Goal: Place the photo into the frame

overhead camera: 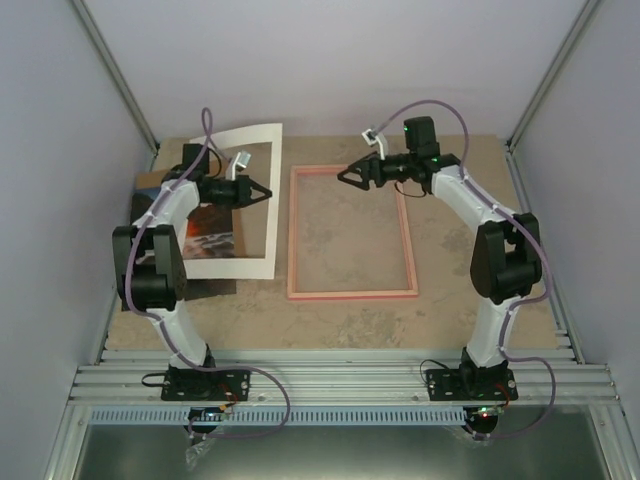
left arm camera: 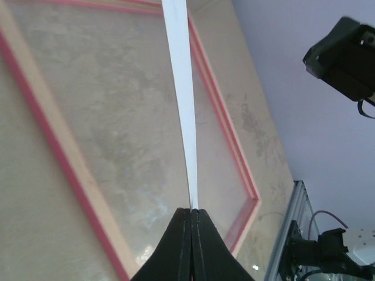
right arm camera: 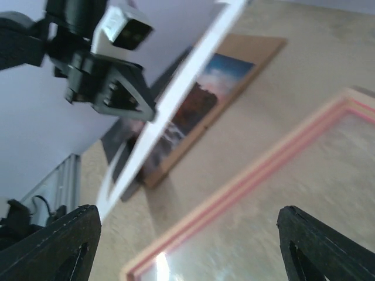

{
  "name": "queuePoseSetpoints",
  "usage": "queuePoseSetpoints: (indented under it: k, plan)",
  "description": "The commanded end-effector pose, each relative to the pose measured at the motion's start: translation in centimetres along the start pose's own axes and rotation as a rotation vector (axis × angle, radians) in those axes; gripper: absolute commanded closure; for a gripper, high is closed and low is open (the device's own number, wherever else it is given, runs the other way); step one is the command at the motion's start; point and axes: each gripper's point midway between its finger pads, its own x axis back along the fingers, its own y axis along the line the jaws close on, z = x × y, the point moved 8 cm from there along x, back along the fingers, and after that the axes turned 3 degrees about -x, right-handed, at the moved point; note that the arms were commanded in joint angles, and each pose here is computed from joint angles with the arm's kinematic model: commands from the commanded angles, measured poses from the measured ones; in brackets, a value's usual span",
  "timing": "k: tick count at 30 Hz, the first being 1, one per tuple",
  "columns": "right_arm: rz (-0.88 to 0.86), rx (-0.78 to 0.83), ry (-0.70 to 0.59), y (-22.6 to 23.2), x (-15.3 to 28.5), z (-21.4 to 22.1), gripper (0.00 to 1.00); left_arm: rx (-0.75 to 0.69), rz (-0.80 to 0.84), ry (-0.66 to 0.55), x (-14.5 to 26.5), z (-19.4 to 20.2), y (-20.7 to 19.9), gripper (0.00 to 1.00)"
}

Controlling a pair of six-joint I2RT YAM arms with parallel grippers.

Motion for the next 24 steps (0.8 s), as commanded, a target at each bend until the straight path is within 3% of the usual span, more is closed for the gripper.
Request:
queuePoseSetpoints:
  k: [1, 19, 24]
  plan:
    - [-0.127, -0.007, -0.017, 1.6, -2.5, -2.0, 0.17, -0.091, 0.082, -0.009, -1.0, -1.5, -4.1, 1.00]
    - [-0.212, -0.129, 0.013, 2.1, -7.3, -1.5, 0.34, -0.186, 0.221, -0.078, -5.1, -4.3, -9.8, 1.00]
    - [-0.243, -0.127, -0.001, 2.3, -7.4, -2.1, 0.54, -0.207, 0.236, -0.071, -5.9, -4.4, -10.6, 1.00]
